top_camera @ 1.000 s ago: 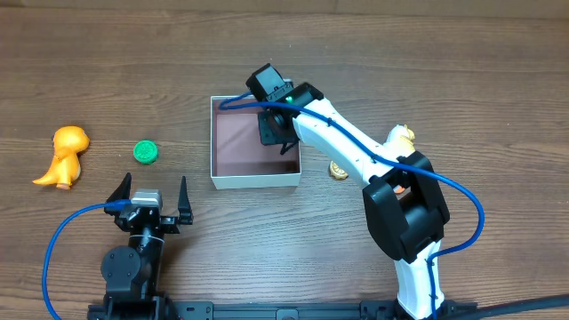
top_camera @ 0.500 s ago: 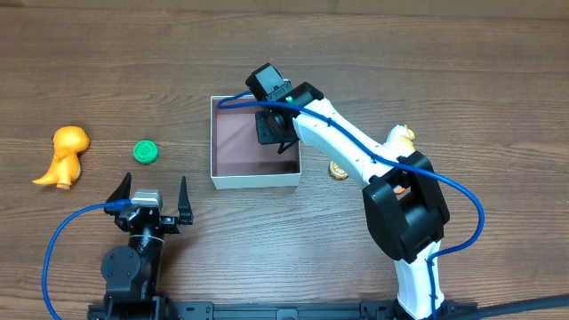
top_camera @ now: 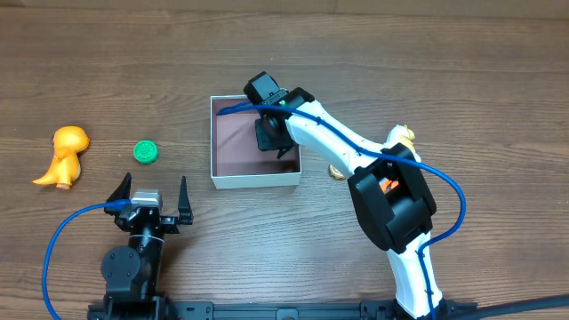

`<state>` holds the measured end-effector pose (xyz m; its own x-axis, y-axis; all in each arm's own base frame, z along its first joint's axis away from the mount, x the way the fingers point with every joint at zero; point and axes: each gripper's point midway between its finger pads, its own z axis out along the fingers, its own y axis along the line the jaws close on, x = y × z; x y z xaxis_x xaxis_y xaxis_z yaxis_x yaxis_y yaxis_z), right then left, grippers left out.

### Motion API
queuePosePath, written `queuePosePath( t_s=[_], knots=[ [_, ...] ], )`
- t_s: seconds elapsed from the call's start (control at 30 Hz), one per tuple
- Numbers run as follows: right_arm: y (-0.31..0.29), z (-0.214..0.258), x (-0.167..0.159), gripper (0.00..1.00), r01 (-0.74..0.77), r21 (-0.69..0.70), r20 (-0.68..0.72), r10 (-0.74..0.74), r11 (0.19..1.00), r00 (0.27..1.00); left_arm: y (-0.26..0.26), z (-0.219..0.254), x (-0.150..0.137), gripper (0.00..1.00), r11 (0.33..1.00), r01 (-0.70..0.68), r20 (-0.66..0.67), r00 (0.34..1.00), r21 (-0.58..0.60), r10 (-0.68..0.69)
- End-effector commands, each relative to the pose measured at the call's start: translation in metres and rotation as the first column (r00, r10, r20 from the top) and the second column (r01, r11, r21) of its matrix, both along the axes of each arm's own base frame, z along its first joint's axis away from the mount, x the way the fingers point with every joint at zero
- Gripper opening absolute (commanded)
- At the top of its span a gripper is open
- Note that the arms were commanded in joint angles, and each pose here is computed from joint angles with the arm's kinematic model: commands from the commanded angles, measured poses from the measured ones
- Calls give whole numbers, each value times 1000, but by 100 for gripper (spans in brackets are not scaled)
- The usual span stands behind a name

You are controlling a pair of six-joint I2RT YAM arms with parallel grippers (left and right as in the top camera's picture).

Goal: Pack container

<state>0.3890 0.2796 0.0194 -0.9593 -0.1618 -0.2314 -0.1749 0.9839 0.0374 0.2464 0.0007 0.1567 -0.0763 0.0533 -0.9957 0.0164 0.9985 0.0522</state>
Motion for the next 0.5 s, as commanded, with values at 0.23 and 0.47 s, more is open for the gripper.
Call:
queuePosePath(
  t_s=[0.23,0.47],
  knots=[
    [7,12,6,4,-14,16,18,14,1000,1000,-1,-1,0,100,1000,10,-1,1000,14,-10],
    [19,45,22,4,-16,56,73,12,998,997,-1,-1,0,100,1000,10,-1,1000,14,-10]
  ],
)
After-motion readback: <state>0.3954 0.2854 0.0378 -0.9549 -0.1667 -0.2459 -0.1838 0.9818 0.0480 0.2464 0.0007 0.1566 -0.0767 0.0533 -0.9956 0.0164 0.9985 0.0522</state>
